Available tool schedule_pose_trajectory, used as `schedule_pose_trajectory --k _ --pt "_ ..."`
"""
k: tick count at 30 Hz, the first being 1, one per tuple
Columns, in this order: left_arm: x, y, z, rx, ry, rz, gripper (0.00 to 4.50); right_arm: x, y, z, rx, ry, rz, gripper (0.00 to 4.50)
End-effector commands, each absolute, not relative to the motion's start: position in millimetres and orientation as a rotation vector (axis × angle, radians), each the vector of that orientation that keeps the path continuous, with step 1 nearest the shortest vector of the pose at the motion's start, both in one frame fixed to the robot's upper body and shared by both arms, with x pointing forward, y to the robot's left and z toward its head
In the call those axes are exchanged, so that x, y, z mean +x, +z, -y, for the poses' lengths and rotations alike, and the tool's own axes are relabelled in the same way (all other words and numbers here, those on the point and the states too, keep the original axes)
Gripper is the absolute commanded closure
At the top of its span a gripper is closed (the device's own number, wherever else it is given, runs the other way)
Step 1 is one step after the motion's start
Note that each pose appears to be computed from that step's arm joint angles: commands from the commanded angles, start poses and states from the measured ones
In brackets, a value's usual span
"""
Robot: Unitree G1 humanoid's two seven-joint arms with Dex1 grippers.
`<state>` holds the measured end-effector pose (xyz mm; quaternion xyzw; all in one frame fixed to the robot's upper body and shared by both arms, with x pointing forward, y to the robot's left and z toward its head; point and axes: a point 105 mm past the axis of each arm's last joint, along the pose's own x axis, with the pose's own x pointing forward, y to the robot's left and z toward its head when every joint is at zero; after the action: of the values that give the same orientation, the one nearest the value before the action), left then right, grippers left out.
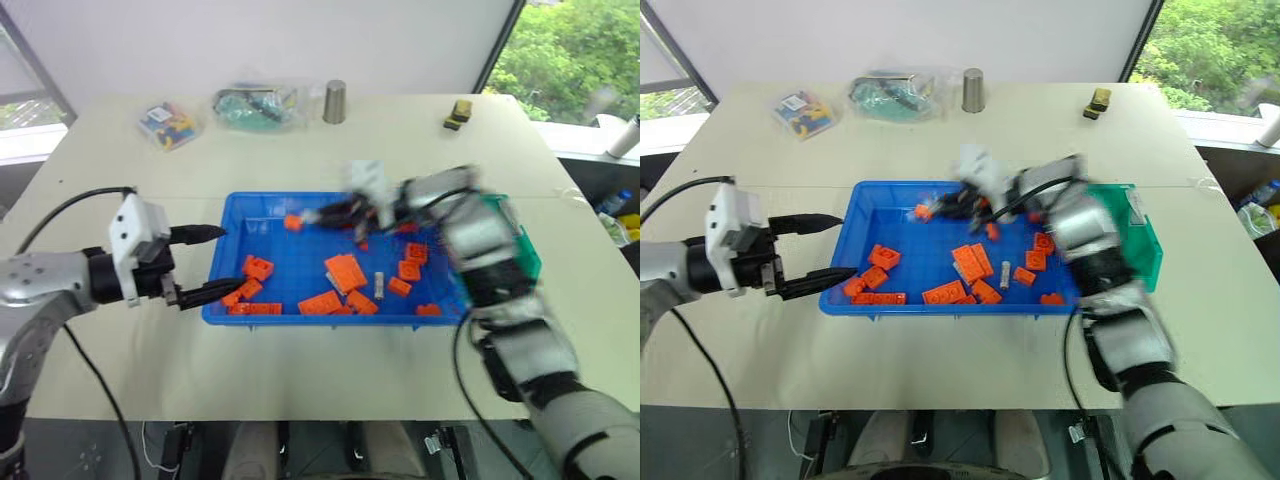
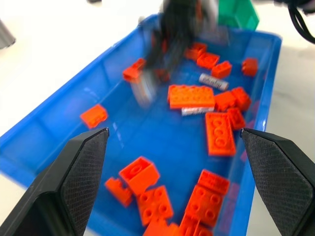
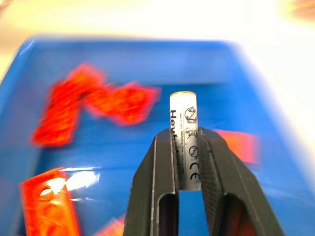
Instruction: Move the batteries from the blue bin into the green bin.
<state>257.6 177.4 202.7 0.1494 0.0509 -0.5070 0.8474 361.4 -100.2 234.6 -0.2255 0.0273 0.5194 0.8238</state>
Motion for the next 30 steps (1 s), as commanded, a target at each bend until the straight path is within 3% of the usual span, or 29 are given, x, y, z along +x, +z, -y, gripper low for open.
schedule_pose_trajectory --k 1,5,10,16,19,22,25,27,30 --pt "261.9 212.0 -173.7 0.326 -1.104 -0.074 0.00 348.1 242.8 162.0 -0.478 0.895 -0.108 4.42" --pt "268.9 217.5 -171.2 0.319 -1.139 -0.060 0.00 334.2 228.2 230.0 -0.491 0.674 -0.239 4.42" --pt "275.8 221.4 -172.9 0.325 -1.151 -0.054 0.00 326.3 209.2 256.1 -0.476 0.581 -0.313 4.42" --pt "280.1 223.9 -173.8 0.336 -1.147 -0.042 0.00 336.3 206.6 261.8 -0.511 0.517 -0.320 1.65" --pt "279.5 223.0 -174.8 0.342 -1.141 -0.045 0.00 342.5 222.7 250.7 -0.521 0.551 -0.262 1.65" --pt "278.1 220.3 -175.8 0.348 -1.136 -0.050 0.00 345.8 242.4 215.1 -0.510 0.673 -0.191 1.65" --pt "277.0 220.0 -176.5 0.348 -1.125 -0.049 0.00 341.5 239.9 161.8 -0.455 0.861 -0.175 1.65" --pt "276.0 219.6 -176.8 0.348 -1.117 -0.049 0.00 337.7 227.4 132.0 -0.421 0.947 -0.202 1.12" --pt "273.0 218.0 -177.0 0.345 -1.112 -0.054 0.00 339.7 198.6 111.7 -0.470 0.934 -0.262 0.02"
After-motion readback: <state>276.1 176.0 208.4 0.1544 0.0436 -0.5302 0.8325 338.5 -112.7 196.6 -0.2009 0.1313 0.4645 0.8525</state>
